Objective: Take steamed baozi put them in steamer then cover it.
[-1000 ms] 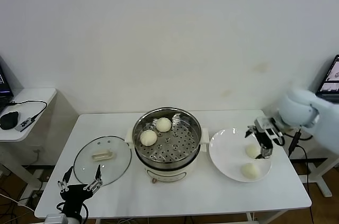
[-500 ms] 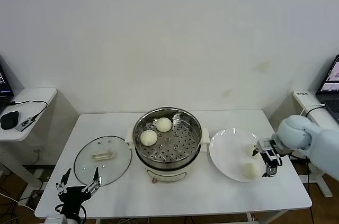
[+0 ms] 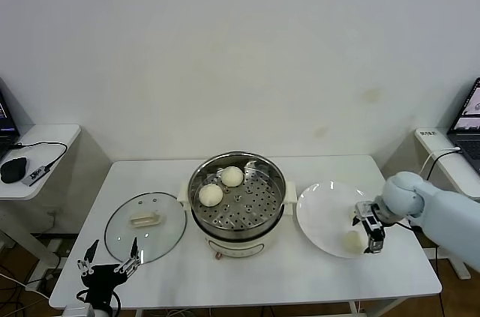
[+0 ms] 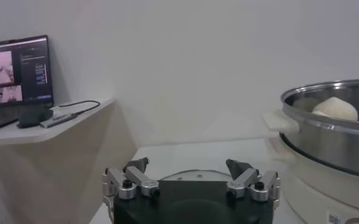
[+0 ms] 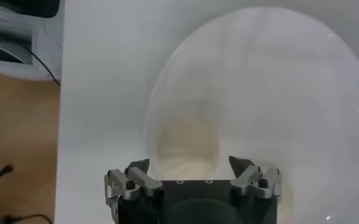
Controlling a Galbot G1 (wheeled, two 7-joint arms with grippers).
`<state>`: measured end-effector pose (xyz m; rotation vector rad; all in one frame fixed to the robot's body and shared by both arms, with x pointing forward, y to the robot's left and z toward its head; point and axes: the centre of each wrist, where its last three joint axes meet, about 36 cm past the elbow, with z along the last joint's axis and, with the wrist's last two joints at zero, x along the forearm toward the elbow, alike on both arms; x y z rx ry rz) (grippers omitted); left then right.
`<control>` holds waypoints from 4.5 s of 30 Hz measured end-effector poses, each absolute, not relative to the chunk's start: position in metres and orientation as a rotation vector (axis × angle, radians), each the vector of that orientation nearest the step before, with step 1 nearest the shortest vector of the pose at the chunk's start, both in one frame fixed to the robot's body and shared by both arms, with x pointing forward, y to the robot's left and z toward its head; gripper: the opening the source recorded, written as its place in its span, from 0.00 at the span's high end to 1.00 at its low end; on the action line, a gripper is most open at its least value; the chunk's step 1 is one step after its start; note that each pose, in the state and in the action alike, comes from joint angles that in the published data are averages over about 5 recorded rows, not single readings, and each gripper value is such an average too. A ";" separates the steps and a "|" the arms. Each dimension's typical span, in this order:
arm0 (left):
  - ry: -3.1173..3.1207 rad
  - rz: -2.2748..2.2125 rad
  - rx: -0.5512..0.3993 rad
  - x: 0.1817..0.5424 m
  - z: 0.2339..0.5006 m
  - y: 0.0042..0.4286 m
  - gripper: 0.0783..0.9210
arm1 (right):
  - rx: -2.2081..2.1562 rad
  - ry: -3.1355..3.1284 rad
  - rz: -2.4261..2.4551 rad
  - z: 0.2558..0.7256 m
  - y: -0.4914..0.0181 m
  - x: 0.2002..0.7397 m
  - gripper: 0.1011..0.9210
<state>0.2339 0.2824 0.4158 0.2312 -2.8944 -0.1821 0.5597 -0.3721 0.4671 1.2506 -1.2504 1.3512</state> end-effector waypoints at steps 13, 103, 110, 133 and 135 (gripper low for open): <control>-2.898 -0.184 0.235 0.234 0.416 0.283 0.12 | 1.248 -1.259 1.332 0.461 -0.368 0.566 0.34; -2.901 -0.188 0.311 0.222 0.423 0.285 0.12 | 2.105 -0.684 2.225 0.579 -0.050 0.585 0.25; -2.906 -0.193 0.309 0.223 0.424 0.286 0.12 | 2.092 -0.713 2.243 0.593 -0.057 0.588 0.12; -2.930 -0.225 0.241 0.233 0.428 0.287 0.12 | 1.619 -1.257 1.882 0.669 -0.209 0.596 0.12; -2.930 -0.227 0.233 0.234 0.427 0.287 0.12 | 1.559 -1.290 1.825 0.664 -0.234 0.595 0.12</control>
